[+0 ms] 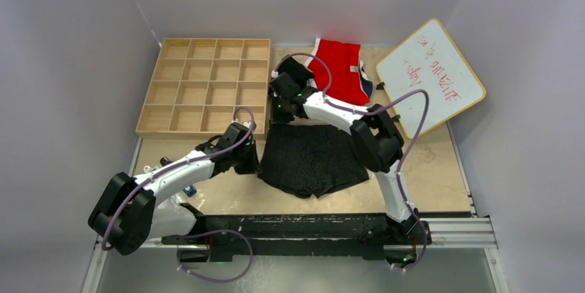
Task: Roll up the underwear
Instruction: Fold the underwear at the center of the board.
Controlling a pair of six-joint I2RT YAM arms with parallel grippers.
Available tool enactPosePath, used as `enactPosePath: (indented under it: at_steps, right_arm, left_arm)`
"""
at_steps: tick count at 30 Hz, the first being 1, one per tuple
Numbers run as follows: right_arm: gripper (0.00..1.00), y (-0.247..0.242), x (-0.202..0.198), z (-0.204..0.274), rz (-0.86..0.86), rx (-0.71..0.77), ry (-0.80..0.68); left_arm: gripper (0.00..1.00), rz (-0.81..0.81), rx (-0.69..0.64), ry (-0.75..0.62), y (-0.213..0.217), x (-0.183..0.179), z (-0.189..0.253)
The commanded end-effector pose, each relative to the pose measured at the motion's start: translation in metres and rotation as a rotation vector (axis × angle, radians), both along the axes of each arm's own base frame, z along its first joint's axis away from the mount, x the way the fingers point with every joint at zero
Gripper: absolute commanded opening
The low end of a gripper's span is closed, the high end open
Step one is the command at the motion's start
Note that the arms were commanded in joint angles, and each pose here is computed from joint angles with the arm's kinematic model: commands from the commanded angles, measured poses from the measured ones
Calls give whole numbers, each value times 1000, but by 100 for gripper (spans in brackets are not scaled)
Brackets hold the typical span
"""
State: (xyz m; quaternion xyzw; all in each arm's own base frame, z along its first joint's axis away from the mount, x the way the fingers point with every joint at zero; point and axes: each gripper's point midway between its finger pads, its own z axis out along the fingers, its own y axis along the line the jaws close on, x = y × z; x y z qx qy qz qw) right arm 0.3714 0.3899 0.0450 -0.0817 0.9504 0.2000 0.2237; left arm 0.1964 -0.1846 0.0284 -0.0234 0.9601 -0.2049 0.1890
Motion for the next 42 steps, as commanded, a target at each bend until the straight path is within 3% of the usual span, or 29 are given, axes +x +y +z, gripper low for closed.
enactPosePath:
  at_steps: [1,5,8,12,16,20,35,42]
  right_arm:
    - [0,4,8,78,23,260,-70]
    - [0,-9,4,93,26,403,-31]
    - [0,-22,5,96,28,479,-12]
    - [0,-44,11,93,20,517,-8]
    - [0,-71,18,90,17,556,6]
    - [0,-97,18,85,20,604,28]
    - [0,-200,18,73,-38,588,5]
    - [0,-241,17,55,-132,466,7]
  left_arm:
    - [0,-27,-21,-96,-6,15,38]
    - [0,-53,-55,-126,-11,15,57]
    - [0,-166,-140,-159,-28,9,77]
    - [0,-279,-272,-198,-56,0,111]
    - [0,-289,-364,-205,-79,2,135]
    - [0,-307,-388,-205,-105,6,145]
    - [0,-472,-395,-125,-213,7,130]
    - [0,-522,-395,-103,-248,5,120]
